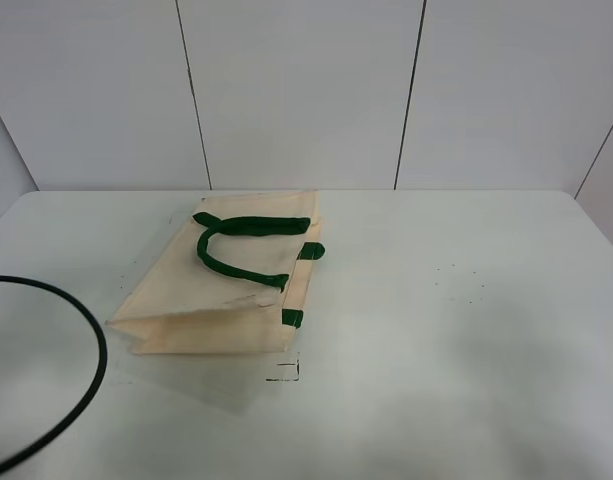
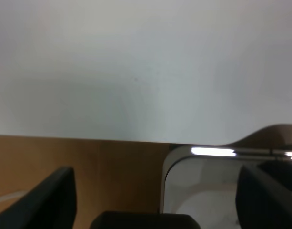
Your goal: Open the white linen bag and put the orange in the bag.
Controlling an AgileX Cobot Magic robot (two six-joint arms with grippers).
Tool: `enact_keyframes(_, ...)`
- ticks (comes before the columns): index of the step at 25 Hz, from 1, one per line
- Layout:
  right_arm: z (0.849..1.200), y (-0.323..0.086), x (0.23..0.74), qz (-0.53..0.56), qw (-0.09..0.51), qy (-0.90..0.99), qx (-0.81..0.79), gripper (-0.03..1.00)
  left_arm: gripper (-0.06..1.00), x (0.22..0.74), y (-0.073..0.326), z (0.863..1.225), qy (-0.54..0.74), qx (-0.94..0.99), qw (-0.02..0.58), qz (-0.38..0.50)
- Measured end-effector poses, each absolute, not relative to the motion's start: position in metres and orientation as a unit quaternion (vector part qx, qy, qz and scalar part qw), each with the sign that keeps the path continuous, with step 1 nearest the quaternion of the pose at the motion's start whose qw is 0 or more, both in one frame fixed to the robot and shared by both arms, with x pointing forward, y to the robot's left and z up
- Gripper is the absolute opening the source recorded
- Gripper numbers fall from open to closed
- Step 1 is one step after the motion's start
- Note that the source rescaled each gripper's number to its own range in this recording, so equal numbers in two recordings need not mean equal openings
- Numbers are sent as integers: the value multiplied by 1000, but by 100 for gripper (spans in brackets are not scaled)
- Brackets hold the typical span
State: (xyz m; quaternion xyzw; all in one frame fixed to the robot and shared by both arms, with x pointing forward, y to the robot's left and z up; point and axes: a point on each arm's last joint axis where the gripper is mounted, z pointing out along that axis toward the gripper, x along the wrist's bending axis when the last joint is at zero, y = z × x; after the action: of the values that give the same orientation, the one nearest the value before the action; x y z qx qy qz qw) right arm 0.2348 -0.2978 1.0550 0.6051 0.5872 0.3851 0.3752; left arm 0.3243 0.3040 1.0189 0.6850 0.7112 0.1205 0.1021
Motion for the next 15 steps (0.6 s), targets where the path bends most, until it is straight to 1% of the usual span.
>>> enact_keyframes(6,1055,-298,235,385,375,587,605,98,83,287,301,1035,672,682,206,202)
enact_keyframes(11,1055,-298,235,385,375,587,605,98,83,258,301,1041,647,659,272,269)
enact_keyframes(15,1055,-298,235,385,375,587,605,98,83,239,301,1043,628,640,314,311)
